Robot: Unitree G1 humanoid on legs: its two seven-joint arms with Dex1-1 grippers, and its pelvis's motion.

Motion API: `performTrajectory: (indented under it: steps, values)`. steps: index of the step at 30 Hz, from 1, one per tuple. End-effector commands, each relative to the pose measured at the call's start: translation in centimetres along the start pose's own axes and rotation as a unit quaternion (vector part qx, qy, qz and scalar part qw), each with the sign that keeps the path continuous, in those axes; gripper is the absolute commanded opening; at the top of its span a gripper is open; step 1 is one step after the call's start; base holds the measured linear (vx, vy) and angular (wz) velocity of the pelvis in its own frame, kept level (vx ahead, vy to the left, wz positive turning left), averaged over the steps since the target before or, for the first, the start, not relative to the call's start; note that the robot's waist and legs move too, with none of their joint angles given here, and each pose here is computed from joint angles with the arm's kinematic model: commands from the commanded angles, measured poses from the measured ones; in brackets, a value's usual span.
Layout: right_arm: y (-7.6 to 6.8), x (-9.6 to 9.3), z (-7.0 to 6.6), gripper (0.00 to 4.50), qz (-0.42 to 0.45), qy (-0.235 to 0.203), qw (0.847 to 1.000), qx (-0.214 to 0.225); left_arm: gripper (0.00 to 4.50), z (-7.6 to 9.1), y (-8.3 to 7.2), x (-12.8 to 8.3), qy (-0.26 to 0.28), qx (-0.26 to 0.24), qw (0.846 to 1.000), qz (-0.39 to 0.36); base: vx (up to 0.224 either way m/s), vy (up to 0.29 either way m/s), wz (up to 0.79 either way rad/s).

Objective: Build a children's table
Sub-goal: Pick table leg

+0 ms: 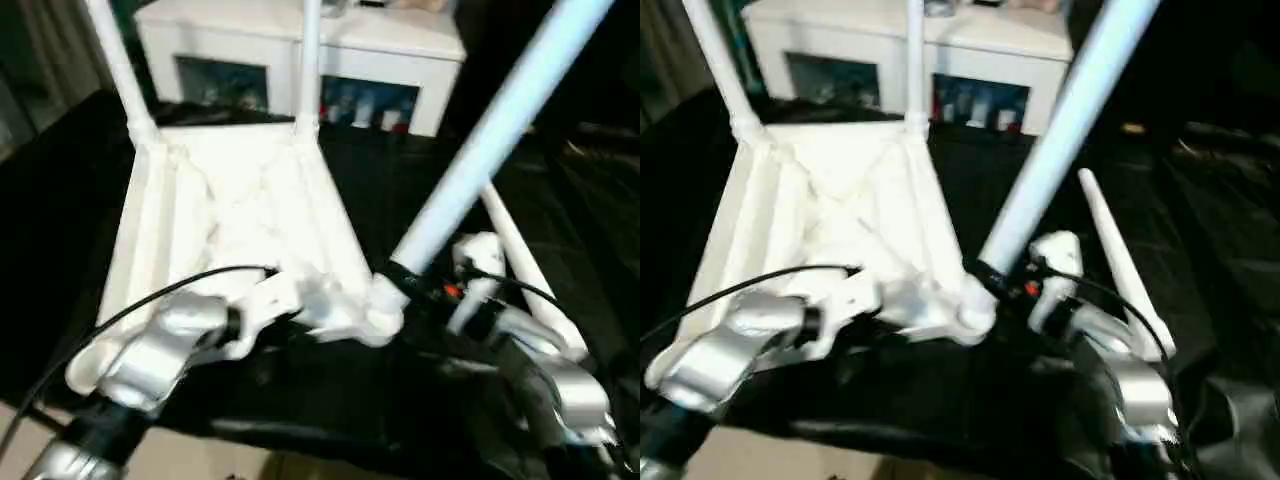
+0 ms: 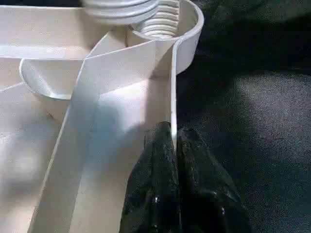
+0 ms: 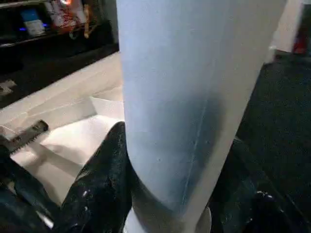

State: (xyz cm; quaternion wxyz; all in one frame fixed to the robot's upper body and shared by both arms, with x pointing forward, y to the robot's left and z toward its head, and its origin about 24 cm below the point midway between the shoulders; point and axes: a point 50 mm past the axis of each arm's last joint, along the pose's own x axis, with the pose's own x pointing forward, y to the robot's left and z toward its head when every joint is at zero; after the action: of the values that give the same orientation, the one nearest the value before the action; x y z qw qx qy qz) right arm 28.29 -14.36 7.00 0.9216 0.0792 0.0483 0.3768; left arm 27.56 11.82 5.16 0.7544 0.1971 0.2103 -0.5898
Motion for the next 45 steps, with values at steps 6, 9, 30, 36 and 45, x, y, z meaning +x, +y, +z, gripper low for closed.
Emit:
performTrajectory:
  steps: [6,9,30,36,45]
  values:
    - [-0.6,0.3,-0.1,1.84,0.007,0.054,0.998,-0.019,0.0,-2.4,-1.1,0.9,0.056,-0.028,0.997,-0.043,0.0,0.0,0.0]
    - [-0.9,-0.2,0.1,1.84,0.008,0.07,0.997,-0.019,0.0,-3.2,-1.1,0.6,0.09,-0.031,0.995,-0.038,0.0,0.0,0.0]
    - [-0.6,-1.7,-0.6,1.84,0.009,0.108,0.994,0.015,0.0,-2.2,0.3,1.0,0.116,-0.007,0.991,-0.059,0.0,0.0,0.0]
    - [-1.1,-1.1,-1.1,1.84,0.001,0.084,0.995,0.05,0.0,-1.7,0.2,0.9,0.092,0.002,0.993,-0.072,0.0,0.0,0.0]
    - [-1.1,-2.0,-1.8,1.84,0.023,0.042,0.992,0.12,0.0,-1.3,0.7,0.9,0.078,0.004,0.995,-0.066,0.0,0.0,0.0]
